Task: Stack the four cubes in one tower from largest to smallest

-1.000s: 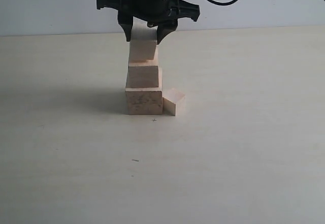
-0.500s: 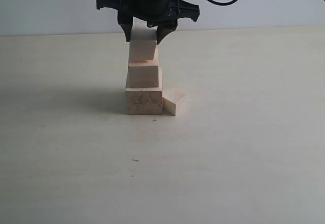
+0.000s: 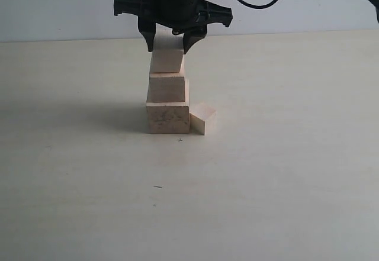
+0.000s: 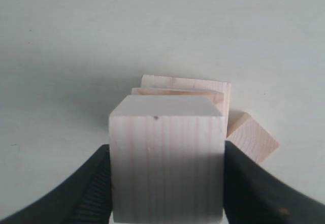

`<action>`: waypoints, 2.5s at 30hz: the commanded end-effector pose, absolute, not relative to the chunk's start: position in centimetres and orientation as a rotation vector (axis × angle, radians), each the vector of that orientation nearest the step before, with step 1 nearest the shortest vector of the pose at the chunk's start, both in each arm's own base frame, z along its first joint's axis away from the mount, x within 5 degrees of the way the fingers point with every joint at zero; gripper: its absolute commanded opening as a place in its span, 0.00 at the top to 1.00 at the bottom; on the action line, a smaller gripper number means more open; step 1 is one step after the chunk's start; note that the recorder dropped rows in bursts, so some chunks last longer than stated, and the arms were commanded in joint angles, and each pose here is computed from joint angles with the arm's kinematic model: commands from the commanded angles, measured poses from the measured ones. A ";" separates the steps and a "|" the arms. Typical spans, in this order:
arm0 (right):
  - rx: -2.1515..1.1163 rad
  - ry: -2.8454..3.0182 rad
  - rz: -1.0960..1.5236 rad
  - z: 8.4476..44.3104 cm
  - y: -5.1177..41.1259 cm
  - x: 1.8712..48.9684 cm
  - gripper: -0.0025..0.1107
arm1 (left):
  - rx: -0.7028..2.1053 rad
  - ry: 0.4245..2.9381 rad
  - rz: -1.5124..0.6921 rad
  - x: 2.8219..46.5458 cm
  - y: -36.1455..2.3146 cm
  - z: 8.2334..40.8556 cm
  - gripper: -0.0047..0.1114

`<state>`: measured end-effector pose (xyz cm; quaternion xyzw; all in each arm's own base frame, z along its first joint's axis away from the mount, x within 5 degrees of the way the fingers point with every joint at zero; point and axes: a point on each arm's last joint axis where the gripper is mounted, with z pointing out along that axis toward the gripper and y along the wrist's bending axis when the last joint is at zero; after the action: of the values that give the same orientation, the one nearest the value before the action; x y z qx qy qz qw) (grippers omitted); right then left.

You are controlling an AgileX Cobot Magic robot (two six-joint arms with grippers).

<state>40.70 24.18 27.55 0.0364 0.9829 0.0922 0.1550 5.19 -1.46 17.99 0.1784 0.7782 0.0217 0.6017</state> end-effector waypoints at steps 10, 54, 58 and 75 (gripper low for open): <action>0.037 2.807 0.270 27.9 24.1 40.7 0.70 | 0.410 1.783 0.050 5.2 -1.5 18.2 0.96; -0.213 2.628 0.336 35.7 22.5 37.8 0.75 | 0.410 1.783 0.050 5.2 -1.5 18.2 0.96; -0.404 2.635 0.505 35.6 23.8 37.1 0.93 | 0.410 1.783 0.050 5.2 -1.5 18.2 0.96; -0.880 2.704 0.142 27.7 28.0 35.2 0.98 | 0.404 1.785 0.054 5.2 -1.4 18.2 0.96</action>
<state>34.98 28.42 27.88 -0.2941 0.9425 0.0784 0.1378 5.19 -1.46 17.99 0.1784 0.7782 0.0217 0.6017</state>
